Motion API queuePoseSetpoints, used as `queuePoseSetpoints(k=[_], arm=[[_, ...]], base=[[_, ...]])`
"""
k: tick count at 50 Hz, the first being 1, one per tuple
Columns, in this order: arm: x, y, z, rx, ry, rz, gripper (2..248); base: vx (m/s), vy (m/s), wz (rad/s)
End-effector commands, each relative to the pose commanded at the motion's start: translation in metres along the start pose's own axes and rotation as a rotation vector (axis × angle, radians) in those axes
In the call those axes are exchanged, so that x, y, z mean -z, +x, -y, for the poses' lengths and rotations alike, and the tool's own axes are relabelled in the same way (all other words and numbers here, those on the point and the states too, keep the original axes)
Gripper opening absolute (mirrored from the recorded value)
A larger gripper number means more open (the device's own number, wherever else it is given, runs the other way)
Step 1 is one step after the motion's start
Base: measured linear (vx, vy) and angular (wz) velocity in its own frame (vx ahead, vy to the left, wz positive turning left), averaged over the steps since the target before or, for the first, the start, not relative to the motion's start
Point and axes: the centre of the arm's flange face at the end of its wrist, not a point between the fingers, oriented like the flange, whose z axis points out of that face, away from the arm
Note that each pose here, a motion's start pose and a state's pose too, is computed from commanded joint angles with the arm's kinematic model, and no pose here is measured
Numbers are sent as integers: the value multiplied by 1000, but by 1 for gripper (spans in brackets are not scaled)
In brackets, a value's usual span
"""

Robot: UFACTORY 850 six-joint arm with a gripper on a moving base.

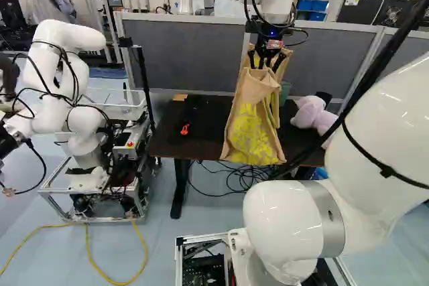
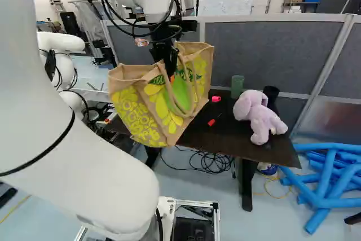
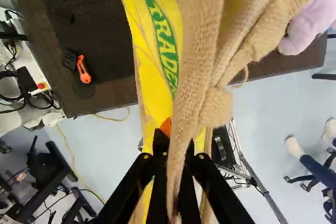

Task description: Pick up the bag on the ground and place it on the table

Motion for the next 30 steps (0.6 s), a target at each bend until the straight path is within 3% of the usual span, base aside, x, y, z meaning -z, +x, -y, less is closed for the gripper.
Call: queuePoseSetpoints(k=[30], arm=[[0,6,2,2,0,1,21]], base=[[8,0,-1]])
